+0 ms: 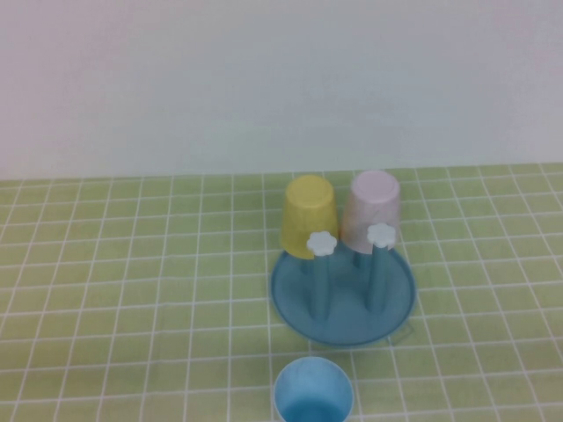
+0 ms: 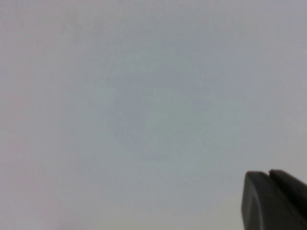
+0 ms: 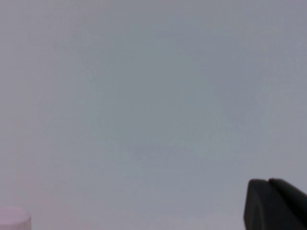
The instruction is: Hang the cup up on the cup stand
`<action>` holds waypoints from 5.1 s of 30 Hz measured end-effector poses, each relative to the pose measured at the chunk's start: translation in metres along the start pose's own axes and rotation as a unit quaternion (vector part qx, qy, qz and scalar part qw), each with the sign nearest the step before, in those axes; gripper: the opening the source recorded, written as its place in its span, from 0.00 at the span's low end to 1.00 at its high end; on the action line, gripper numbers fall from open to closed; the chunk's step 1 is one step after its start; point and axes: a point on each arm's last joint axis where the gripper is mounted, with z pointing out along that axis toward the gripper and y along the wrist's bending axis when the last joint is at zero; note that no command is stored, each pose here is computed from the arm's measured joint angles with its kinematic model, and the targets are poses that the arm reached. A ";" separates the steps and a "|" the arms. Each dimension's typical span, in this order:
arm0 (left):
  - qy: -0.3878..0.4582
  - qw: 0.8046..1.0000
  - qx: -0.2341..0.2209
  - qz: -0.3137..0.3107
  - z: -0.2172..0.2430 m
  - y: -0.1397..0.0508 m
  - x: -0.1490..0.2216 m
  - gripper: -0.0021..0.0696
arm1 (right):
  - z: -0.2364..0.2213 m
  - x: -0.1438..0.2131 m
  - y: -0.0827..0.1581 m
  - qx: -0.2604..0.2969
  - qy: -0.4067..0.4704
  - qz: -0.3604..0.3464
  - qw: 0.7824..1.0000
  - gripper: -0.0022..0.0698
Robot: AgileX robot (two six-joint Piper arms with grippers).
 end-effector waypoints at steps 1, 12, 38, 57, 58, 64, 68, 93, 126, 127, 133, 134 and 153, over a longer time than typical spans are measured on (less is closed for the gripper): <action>-0.002 1.000 -0.001 -0.015 0.000 0.000 0.000 0.03 | 0.000 0.001 -0.001 0.005 0.007 0.021 1.000 0.03; 0.005 0.997 0.008 -0.077 0.002 -0.002 -0.033 0.03 | 0.000 -0.005 -0.006 0.012 0.125 0.076 0.989 0.03; 0.400 0.870 0.225 -0.182 0.052 -0.052 -0.061 0.18 | 0.011 -0.004 0.013 -0.132 0.375 0.089 0.913 0.03; 0.615 0.684 0.371 -0.132 0.171 -0.120 -0.011 0.45 | 0.011 -0.006 0.015 -0.140 0.369 0.095 0.914 0.03; 0.618 0.683 0.370 -0.119 0.173 -0.128 -0.007 0.45 | 0.011 -0.006 0.015 -0.140 0.369 0.095 0.914 0.03; 0.647 0.666 0.369 -0.030 0.166 -0.169 0.019 0.45 | 0.011 -0.006 0.015 -0.140 0.369 0.095 0.914 0.03; 0.652 0.666 0.362 0.000 0.171 -0.186 0.032 0.51 | 0.011 -0.006 0.015 -0.140 0.369 0.096 0.914 0.03; 0.604 0.626 0.482 -0.110 0.201 -0.246 0.022 0.05 | 0.012 -0.023 0.032 -0.273 0.284 0.034 0.918 0.11; 0.498 0.614 0.595 -0.149 0.170 -0.325 -0.056 0.05 | 0.046 -0.043 0.035 -0.393 0.304 -0.067 0.865 0.89; 0.496 0.614 0.596 -0.146 0.170 -0.325 -0.056 0.05 | 0.046 -0.043 0.035 -0.392 0.303 -0.068 0.866 0.87; 0.490 0.617 0.600 -0.137 0.170 -0.325 -0.056 0.05 | 0.046 -0.043 0.035 -0.393 0.302 -0.072 0.866 0.80; 0.488 0.617 0.602 -0.135 0.170 -0.325 -0.056 0.06 | 0.046 -0.043 0.035 -0.393 0.302 -0.072 0.866 0.79; 0.451 0.568 0.688 -0.024 0.164 -0.312 -0.118 0.69 | 0.052 -0.036 0.035 -0.394 0.321 -0.066 0.859 0.79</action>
